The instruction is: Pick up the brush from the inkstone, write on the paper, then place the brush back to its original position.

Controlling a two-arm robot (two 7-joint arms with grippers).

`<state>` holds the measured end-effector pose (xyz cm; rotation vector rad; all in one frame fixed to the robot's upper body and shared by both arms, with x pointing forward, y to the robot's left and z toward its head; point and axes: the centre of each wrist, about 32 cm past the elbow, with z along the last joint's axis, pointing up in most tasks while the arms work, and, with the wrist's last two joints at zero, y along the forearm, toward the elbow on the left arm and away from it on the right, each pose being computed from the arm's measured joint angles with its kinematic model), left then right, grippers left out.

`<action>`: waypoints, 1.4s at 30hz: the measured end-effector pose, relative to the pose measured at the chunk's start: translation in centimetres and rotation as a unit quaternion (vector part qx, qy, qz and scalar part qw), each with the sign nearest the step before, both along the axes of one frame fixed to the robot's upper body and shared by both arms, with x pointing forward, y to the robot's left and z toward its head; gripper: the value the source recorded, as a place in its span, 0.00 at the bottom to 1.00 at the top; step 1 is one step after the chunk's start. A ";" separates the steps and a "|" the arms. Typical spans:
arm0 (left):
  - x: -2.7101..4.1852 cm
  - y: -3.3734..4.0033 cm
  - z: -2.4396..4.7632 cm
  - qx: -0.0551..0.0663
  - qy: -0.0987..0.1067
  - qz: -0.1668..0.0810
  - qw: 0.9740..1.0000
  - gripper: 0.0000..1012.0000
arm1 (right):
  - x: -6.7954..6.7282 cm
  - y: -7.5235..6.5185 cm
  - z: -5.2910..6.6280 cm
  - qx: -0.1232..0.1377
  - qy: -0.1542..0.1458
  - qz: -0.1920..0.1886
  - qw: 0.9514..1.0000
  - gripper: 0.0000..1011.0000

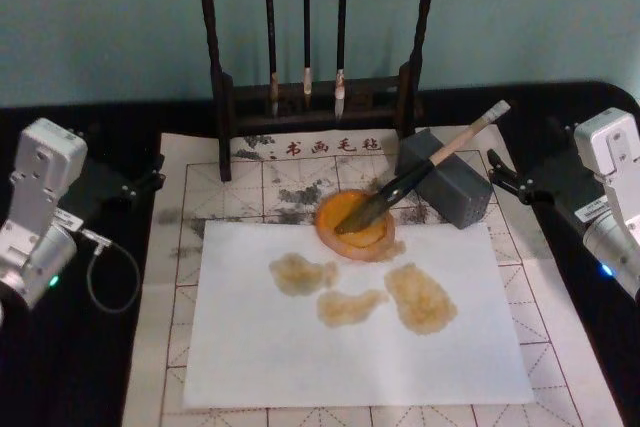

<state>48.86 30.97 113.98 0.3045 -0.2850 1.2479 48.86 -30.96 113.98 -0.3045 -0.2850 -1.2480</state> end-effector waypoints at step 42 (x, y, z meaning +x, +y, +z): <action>0.00 0.00 0.00 0.000 0.000 0.000 1.000 0.99 | -0.2 -0.3 0.4 0.051 0.028 0.006 0.998 0.99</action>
